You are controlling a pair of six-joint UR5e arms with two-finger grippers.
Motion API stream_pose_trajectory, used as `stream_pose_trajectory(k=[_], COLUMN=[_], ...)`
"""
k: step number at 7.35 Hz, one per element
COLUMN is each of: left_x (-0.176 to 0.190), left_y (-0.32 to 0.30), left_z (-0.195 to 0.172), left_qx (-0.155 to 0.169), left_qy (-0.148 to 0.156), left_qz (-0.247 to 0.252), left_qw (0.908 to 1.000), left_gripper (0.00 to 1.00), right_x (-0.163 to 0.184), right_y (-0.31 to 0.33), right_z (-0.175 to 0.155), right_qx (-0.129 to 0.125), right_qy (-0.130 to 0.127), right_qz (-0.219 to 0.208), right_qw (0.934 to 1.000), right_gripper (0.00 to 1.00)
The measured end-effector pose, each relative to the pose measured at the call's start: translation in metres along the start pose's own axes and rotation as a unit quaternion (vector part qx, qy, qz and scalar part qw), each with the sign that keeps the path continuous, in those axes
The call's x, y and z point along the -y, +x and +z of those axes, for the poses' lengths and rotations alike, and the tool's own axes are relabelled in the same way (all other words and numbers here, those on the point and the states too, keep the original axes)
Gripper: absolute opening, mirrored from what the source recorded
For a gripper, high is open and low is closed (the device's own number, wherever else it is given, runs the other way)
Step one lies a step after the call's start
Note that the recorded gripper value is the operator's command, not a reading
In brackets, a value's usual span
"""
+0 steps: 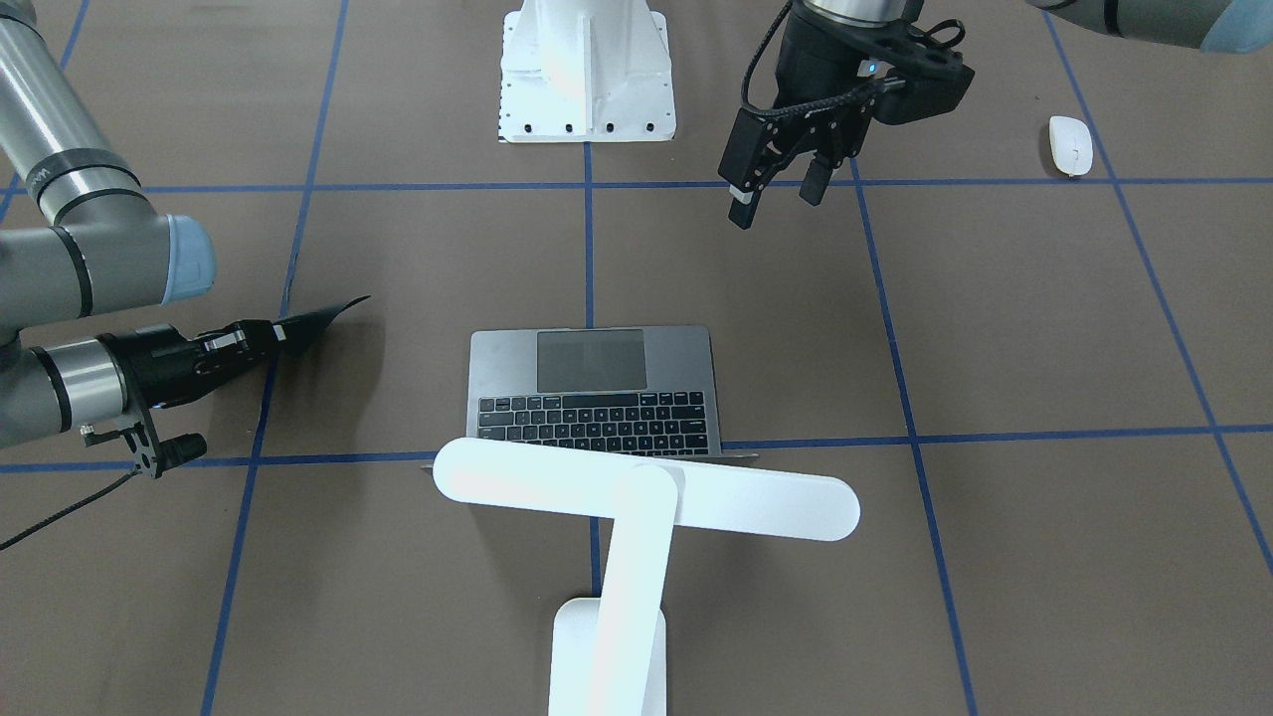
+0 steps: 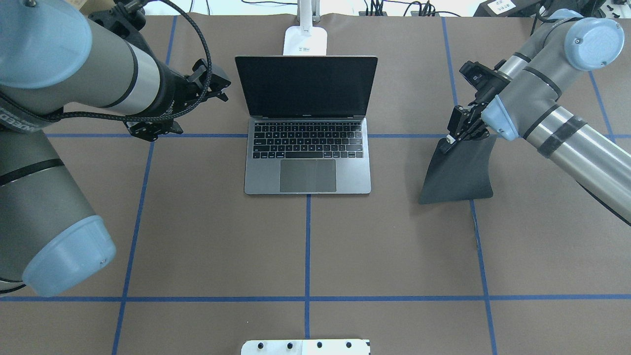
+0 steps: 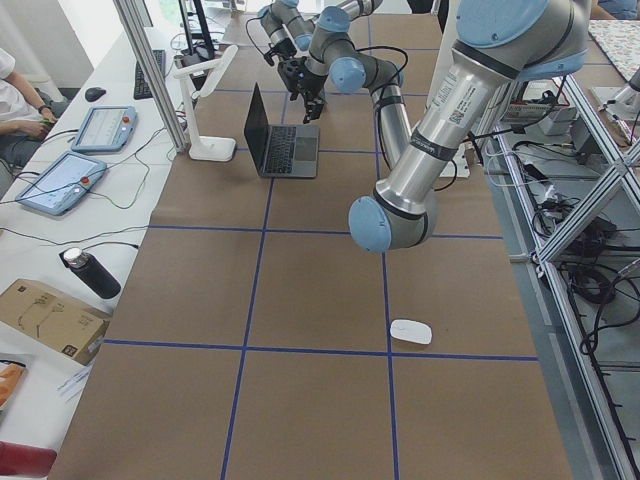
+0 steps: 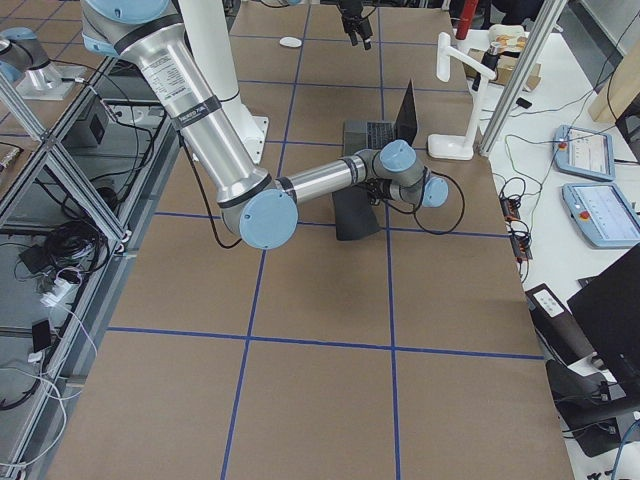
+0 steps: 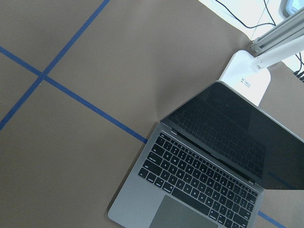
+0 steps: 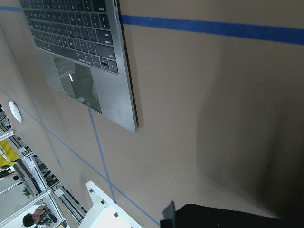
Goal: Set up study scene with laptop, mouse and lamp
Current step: 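Lower the black mouse pad flat onto the table with the right gripper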
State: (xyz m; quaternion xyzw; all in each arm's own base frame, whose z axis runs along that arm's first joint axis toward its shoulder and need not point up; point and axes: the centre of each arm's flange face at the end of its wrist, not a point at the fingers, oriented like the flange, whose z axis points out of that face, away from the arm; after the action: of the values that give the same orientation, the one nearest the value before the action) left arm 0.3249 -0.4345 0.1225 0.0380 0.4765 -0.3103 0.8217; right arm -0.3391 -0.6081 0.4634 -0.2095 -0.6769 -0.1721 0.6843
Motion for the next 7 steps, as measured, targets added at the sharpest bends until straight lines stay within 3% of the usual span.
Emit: stream_pose_trajectory(k=[3, 6, 7], left_x=[0.0, 0.002, 0.002], left_y=[0.0, 0.0, 0.0], left_z=[-0.001, 0.0, 0.0], left_qx=[-0.001, 0.0, 0.0], left_qy=[0.0, 0.001, 0.002], left_qz=[0.0, 0.001, 0.001], left_qw=[1.0, 1.0, 1.0], left_gripper=[0.99, 0.99, 0.99], right_x=[0.027, 0.053, 0.056], right_y=[0.008, -0.009, -0.01], right_z=[0.003, 0.014, 0.019], right_qx=[0.005, 0.03, 0.035], right_qy=[0.001, 0.008, 0.008], right_qz=[-0.027, -0.024, -0.021], right_qw=[0.9996, 0.9992, 0.9991], right_gripper=[0.0, 0.63, 0.74])
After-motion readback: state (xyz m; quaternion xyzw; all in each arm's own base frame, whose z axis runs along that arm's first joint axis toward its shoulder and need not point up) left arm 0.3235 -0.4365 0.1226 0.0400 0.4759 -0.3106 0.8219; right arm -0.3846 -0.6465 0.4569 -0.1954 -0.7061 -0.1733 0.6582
